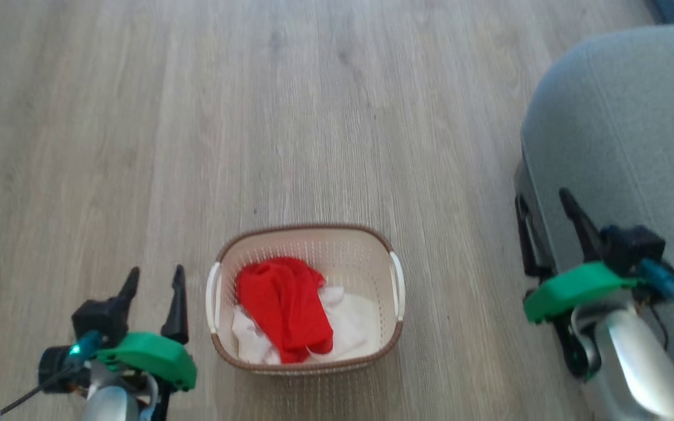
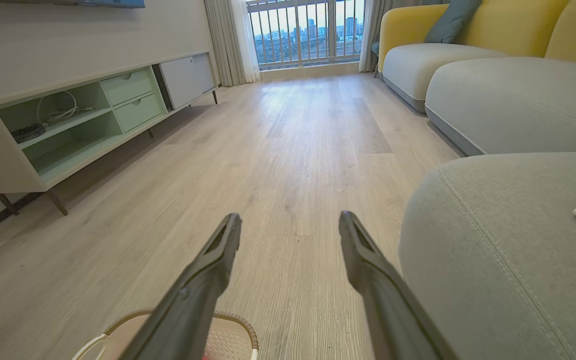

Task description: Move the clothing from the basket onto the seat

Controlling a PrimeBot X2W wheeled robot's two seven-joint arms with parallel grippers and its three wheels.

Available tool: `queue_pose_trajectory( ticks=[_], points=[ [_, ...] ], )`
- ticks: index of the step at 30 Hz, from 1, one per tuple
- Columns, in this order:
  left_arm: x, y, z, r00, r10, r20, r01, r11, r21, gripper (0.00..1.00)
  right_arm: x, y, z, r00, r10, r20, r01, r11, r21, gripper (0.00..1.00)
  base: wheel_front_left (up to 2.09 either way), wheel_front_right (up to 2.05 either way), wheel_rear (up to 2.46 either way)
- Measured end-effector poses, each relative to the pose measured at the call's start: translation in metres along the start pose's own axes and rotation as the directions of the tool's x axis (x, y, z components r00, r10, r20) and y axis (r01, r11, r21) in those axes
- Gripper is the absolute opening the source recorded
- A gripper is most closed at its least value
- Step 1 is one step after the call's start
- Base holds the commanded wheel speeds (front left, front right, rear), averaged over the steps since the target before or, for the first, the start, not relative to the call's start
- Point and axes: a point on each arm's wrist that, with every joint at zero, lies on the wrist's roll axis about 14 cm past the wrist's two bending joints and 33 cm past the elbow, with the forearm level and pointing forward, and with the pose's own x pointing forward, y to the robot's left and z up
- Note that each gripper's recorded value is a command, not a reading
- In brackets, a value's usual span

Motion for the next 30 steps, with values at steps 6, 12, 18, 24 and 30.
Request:
queue_pose_trajectory(
  ticks=[6,12,18,24,30],
  points=[
    [0.024,-0.025,-0.034,0.992,-0.079,-0.102,0.079,0.997,-0.008,1.0,0.034,0.002,0.008,0.999,0.021,0.035,-0.02,1.0,-0.015,1.0,0.0,0.0,0.0],
    [0.058,-0.052,-0.067,0.969,-0.167,-0.183,0.166,0.986,-0.022,1.0,0.062,-0.008,-0.01,1.0,0.011,0.011,-0.011,1.0,-0.017,1.0,0.0,0.0,0.0],
    [0.086,-0.076,-0.114,0.929,-0.235,-0.287,0.232,0.972,-0.046,1.0,0.088,-0.02,-0.036,1.0,-0.002,-0.024,0.002,1.0,-0.03,1.0,0.0,0.0,0.0],
    [0.113,-0.101,-0.163,0.876,-0.298,-0.38,0.302,0.952,-0.052,1.0,0.104,-0.033,-0.067,0.997,-0.023,-0.068,0.02,0.999,-0.038,1.0,0.0,0.0,0.0],
    [0.124,-0.12,-0.206,0.812,-0.356,-0.462,0.387,0.922,-0.03,1.0,0.107,-0.046,-0.096,0.991,-0.051,-0.121,0.045,0.998,-0.045,1.0,0.0,0.0,0.0]
  ],
)
